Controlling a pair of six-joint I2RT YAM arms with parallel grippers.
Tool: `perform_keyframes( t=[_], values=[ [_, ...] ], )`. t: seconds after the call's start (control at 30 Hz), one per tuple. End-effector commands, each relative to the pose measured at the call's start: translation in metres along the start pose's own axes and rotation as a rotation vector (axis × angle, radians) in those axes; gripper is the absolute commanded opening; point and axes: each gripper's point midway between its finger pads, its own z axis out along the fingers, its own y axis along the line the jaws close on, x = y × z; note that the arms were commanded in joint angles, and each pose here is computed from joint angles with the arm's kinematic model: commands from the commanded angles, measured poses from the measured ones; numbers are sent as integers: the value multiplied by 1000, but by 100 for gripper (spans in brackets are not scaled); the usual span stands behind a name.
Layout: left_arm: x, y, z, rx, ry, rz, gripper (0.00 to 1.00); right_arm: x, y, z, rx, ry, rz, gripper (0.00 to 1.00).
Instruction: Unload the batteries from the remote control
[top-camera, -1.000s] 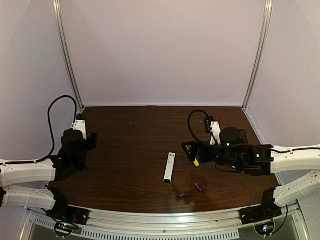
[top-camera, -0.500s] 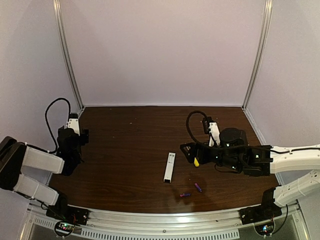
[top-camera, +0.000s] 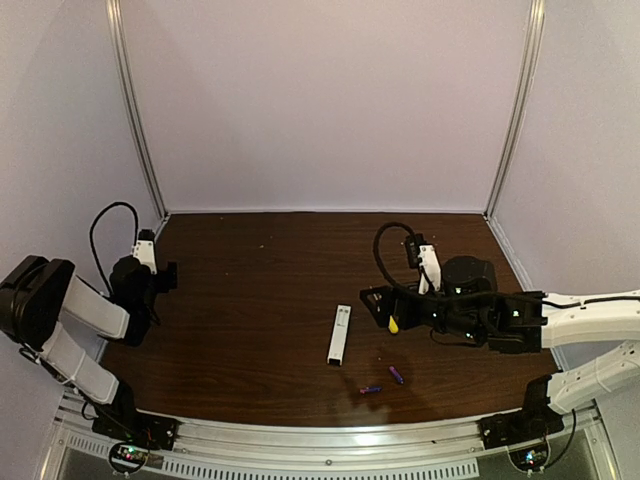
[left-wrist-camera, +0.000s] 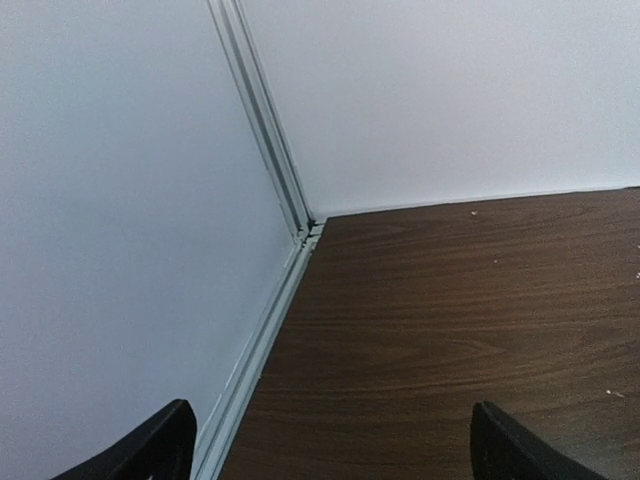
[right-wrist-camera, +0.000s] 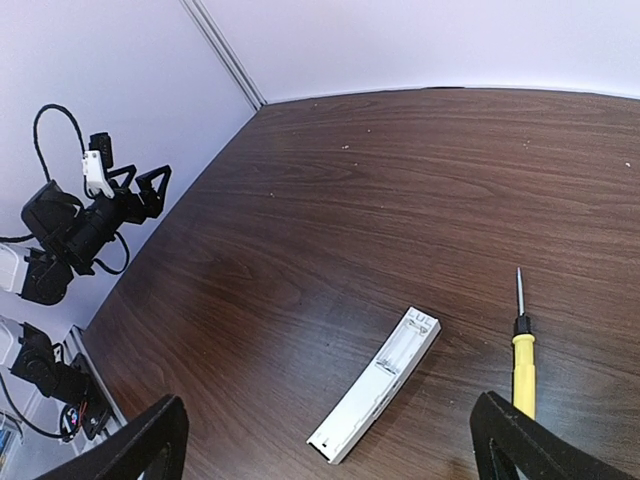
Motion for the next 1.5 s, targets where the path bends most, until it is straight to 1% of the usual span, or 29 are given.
perform_keyframes(
  t=[0.0,0.03,0.1,0.23,0.43,0.6,0.77,0.93,1.03,1.2,1.27,1.47],
  values=[
    [-10,-12,7,90,-46,-38,97,3,3,-3,-25,7,-4,100],
    [-12,-11,8,95,-58,-43,97,3,4,-4,-26,4,-3,100],
    [-8,-8,12,98,-32,-62,97,2,4,-5,-31,1,-2,100],
    [-5,-6,15,107,-20,-95,97,2,6,-6,-43,-1,-1,100],
    [-5,-5,14,106,-21,-96,97,4,9,-5,-56,8,-3,100],
    [-6,-5,14,104,-25,-96,97,1,1,-5,-12,-4,-26,100],
    [-5,-5,14,105,-24,-96,98,2,-5,-4,13,-23,-73,100],
    [-6,-5,14,104,-26,-96,97,1,-12,-2,41,-53,-158,100],
    [-6,-5,14,104,-26,-96,97,-4,-26,-3,117,-97,-229,100],
    [-6,-5,14,104,-26,-96,97,-29,-56,-8,337,-192,-320,100],
    [-5,-5,14,105,-24,-95,97,-38,-61,-10,401,-219,-351,100],
    [-5,-5,14,104,-25,-96,97,-61,-75,-8,532,-231,-446,100]
  ],
)
